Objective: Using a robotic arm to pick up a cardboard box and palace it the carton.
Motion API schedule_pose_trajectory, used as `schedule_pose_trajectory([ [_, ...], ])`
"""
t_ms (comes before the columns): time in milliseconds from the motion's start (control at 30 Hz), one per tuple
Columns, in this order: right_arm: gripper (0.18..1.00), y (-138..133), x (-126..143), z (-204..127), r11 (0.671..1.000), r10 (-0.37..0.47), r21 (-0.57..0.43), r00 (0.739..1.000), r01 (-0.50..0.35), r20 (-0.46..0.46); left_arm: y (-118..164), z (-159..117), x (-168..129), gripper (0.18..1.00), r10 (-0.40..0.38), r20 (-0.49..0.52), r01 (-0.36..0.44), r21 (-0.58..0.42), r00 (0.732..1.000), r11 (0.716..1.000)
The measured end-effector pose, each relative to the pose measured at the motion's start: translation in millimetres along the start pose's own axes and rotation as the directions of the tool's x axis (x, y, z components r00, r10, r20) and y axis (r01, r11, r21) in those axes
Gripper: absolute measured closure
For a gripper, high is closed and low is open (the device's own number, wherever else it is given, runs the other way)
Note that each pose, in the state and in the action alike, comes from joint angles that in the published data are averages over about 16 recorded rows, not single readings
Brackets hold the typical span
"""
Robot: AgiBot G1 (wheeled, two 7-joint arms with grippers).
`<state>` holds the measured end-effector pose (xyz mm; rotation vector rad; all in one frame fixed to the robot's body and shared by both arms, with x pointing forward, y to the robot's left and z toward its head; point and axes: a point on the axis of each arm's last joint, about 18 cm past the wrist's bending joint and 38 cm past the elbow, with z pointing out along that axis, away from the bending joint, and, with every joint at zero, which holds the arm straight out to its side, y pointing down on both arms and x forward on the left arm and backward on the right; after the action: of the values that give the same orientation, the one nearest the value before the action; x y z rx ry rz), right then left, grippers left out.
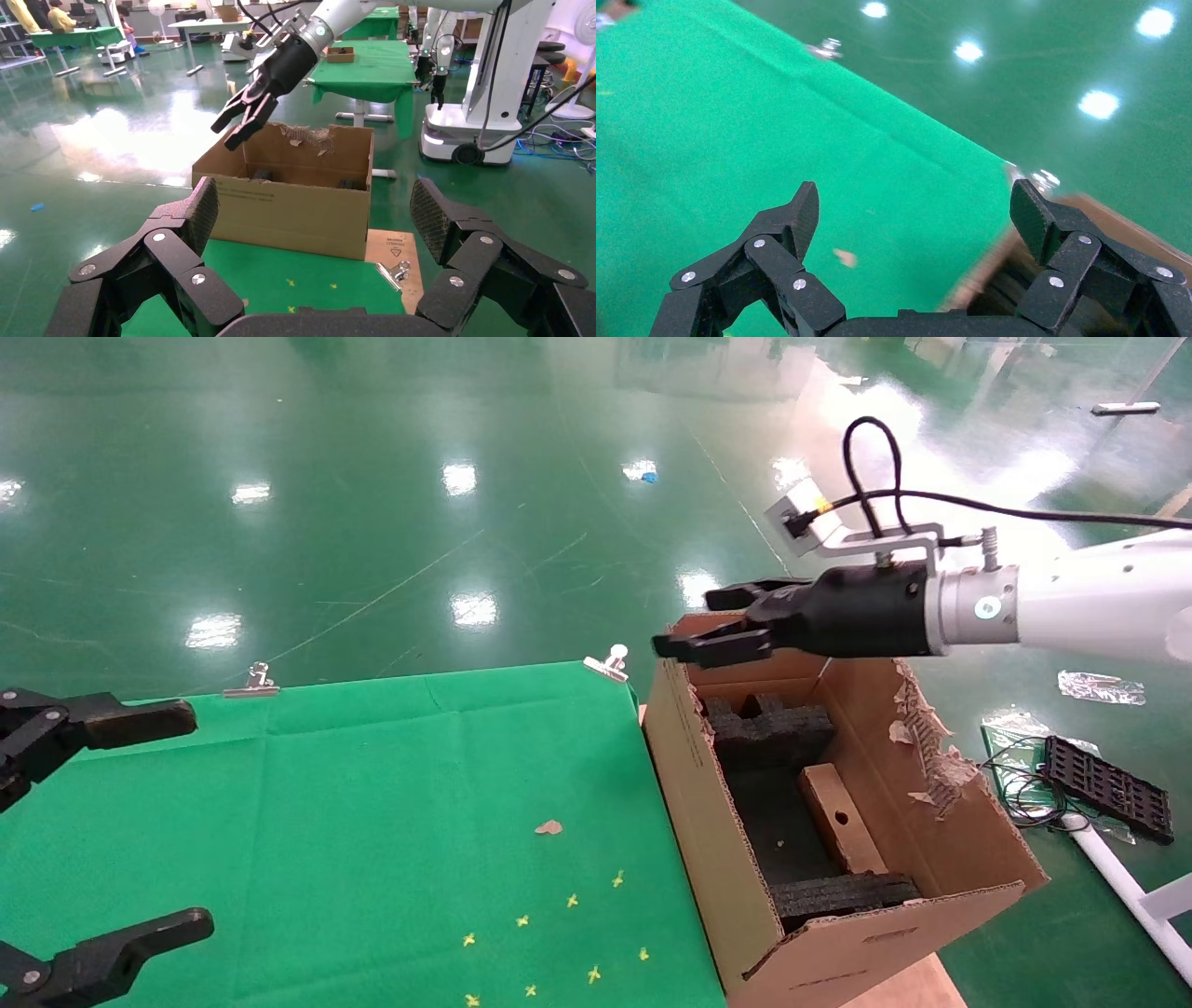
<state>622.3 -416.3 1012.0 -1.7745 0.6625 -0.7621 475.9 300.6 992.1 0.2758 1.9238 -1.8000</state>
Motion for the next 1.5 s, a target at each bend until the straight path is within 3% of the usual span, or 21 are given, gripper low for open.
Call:
schedule_pose_trajectory([
  [333,0.178,-3.6,-51.1,11.8,0.990,-0.090,0.126,0.979,0.068,0.184,0.0,0.0,0.0,0.184,0.000,0.000,0.000,0.000,1.000,1.000],
  [733,0.178,-7.0,-109.8,2.0,0.946,-0.236,0.294,0.911,0.136,0.338,0.0,0.0,0.0,0.184,0.000,0.000,0.000,0.000,1.000,1.000],
  [1233,0.178,-5.1,-174.6,-32.4,0.850,-0.438,0.483,0.793,0.211,0.424,0.0,0.0,0.0,0.184,0.000,0.000,0.000,0.000,1.000,1.000],
  [1500,0.178,-3.4,-189.3,-43.1,0.821,-0.486,0.523,0.760,0.227,0.432,0.0,-0.1,-0.1,0.184,0.000,0.001,0.000,0.000,1.000,1.000],
])
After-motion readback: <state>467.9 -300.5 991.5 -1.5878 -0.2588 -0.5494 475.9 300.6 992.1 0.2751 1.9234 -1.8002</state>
